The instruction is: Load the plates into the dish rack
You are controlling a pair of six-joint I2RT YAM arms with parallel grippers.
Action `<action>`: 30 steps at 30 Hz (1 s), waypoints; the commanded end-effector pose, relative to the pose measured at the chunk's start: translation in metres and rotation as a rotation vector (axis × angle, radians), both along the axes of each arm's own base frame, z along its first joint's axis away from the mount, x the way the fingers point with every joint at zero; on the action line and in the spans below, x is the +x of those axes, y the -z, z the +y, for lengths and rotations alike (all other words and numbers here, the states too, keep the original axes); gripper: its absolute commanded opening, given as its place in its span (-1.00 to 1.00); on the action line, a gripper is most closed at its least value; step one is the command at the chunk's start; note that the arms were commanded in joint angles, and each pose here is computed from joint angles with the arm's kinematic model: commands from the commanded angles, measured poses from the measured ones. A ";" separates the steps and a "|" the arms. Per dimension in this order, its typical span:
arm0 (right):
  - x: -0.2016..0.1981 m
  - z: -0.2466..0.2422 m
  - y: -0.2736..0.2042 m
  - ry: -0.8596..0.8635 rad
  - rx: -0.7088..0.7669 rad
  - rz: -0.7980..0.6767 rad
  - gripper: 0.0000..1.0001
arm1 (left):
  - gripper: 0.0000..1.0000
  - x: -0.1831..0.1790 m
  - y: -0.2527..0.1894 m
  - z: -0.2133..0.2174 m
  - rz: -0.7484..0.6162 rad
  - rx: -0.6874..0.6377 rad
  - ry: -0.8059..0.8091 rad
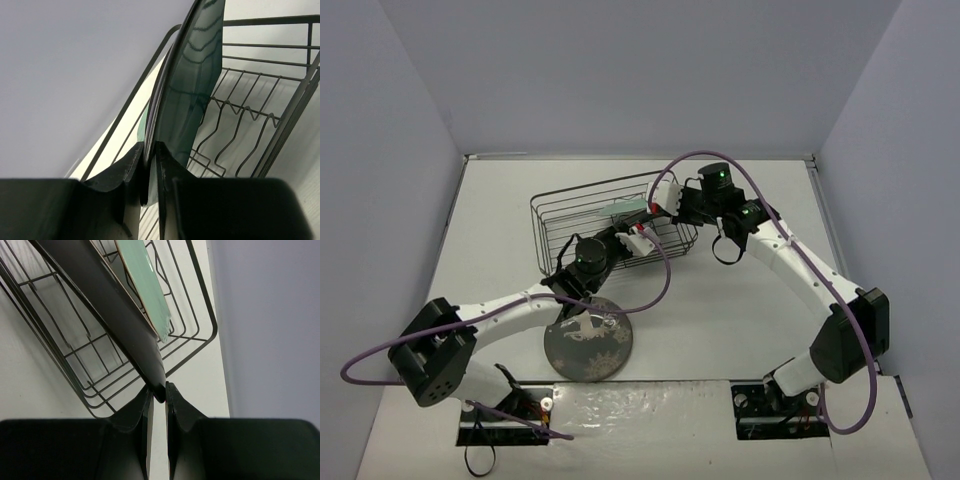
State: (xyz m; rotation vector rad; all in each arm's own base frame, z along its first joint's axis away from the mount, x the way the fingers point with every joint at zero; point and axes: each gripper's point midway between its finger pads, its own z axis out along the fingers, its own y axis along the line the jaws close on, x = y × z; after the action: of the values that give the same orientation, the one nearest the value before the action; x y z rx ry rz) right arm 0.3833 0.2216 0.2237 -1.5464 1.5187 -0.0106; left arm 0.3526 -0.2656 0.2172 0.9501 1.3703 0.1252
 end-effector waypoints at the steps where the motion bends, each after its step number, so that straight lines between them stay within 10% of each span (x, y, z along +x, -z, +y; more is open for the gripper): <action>1: -0.007 0.045 -0.029 -0.122 0.172 0.009 -1.00 | -1.00 0.009 -0.066 -0.012 -0.053 -0.200 0.060; 13: 0.005 0.040 0.000 -0.125 0.138 0.110 -1.00 | -0.98 0.033 -0.034 -0.005 0.134 -0.202 0.043; 20: -0.012 0.038 0.019 -0.226 0.041 0.189 -1.00 | 0.10 0.026 -0.023 -0.001 0.202 -0.165 0.036; 30: -0.039 0.024 0.038 -0.355 -0.120 0.283 -1.00 | 0.21 0.021 -0.018 0.011 0.221 -0.157 -0.010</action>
State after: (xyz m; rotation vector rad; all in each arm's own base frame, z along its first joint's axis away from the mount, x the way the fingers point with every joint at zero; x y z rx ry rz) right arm 0.3868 0.2391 0.2108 -1.7925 1.4323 0.1541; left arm 0.3733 -0.2556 0.1958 0.9247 1.6260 -0.0700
